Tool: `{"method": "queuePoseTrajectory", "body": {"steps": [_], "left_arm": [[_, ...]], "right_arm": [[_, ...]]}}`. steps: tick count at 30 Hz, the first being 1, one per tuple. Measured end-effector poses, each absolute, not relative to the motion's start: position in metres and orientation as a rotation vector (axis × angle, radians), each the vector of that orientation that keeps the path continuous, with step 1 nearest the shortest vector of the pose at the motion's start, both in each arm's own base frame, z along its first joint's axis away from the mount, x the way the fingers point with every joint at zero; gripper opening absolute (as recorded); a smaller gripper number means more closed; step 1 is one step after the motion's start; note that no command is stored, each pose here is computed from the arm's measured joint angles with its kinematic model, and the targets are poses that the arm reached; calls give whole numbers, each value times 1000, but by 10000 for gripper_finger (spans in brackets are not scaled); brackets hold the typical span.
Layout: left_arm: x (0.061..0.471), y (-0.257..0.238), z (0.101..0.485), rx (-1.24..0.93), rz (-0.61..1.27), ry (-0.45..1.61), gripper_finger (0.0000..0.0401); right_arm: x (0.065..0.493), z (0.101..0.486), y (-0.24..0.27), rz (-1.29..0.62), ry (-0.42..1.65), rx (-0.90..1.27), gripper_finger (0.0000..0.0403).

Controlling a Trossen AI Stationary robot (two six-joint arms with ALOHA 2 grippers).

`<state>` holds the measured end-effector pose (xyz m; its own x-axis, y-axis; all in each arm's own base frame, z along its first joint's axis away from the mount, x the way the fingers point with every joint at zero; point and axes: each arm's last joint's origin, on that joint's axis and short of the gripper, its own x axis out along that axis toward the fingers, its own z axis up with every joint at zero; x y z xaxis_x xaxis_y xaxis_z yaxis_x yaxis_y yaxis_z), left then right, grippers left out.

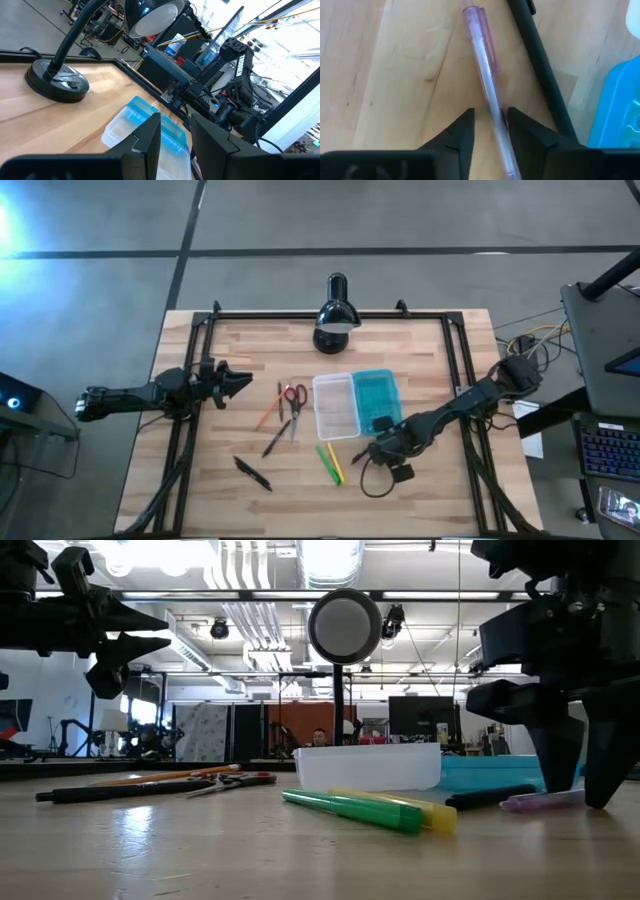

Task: Pick & place school supplies into a supply box
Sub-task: Put the violet pen into the supply box

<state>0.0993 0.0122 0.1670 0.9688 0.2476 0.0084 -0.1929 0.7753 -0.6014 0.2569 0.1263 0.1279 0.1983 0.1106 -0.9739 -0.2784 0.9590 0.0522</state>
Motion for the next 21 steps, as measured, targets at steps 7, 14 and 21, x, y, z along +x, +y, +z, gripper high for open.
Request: {"method": "queuePoseTrajectory", "body": {"steps": [7, 14, 21], "left_arm": [[99, 12, 167, -641, 239, -88, 91], [99, 12, 167, -641, 239, -88, 91], [99, 12, 167, -641, 239, -88, 91]], "right_arm": [[254, 125, 125, 266, 1365, -125, 30], [253, 136, 128, 241, 1415, 49, 19], [248, 170, 128, 135, 1407, 448, 19]]}}
